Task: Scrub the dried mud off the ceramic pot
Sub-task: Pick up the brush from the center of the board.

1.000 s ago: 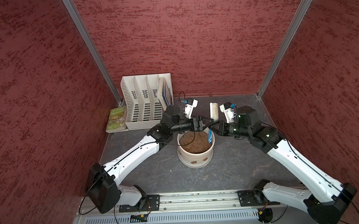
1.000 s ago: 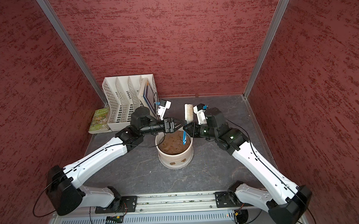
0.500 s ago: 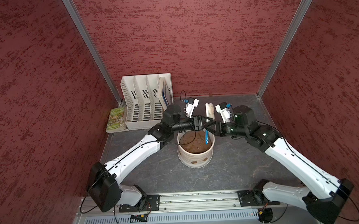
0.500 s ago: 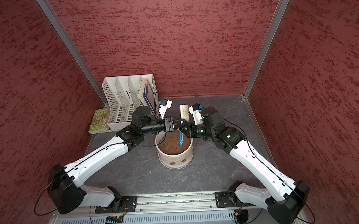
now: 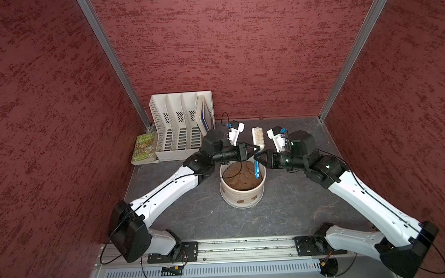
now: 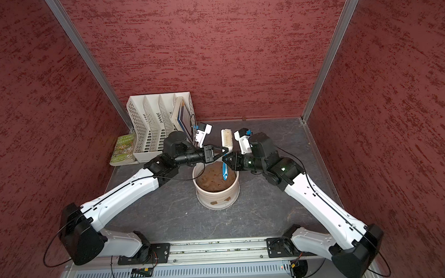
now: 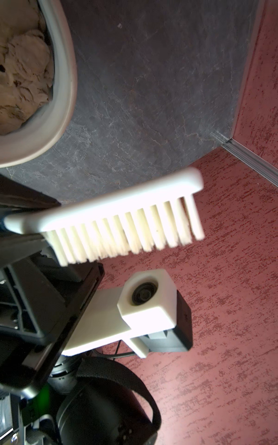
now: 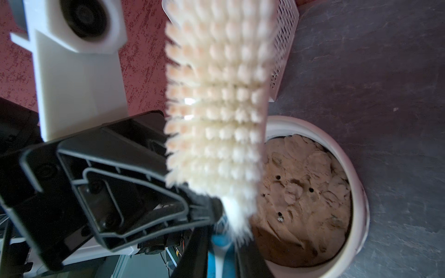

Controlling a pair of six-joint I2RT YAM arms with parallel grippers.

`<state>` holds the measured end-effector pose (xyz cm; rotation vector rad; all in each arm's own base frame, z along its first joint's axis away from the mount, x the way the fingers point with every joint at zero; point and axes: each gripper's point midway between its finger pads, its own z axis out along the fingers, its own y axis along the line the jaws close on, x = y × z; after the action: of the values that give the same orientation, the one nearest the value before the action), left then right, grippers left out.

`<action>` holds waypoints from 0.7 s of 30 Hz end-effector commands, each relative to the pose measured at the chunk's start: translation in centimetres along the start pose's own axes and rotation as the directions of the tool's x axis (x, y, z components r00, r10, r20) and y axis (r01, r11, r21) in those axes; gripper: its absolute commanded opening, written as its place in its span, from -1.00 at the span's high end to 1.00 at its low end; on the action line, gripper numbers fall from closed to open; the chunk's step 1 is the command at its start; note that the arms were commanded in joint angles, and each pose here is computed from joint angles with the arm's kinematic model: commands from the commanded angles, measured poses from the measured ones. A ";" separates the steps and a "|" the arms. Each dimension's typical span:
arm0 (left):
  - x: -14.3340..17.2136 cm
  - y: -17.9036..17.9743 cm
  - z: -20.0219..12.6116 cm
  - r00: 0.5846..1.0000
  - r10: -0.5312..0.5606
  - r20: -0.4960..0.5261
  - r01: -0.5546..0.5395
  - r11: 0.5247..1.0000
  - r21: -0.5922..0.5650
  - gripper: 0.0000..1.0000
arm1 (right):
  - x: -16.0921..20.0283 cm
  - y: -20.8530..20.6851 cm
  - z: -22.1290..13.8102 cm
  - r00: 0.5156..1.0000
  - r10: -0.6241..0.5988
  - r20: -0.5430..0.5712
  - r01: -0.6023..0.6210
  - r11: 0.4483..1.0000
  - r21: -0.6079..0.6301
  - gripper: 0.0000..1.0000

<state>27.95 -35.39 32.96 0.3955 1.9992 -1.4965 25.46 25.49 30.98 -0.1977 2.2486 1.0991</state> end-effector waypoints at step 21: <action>-4.8 -7.0 -6.1 0.945 -0.053 0.323 -0.126 0.851 0.509 1.00 | -2.0 5.7 -3.1 0.991 0.043 0.129 0.022 0.888 -0.458 -0.54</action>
<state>28.43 -32.61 37.77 0.2751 1.5559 -1.8317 24.27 24.48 34.63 -0.1506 1.9496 1.3629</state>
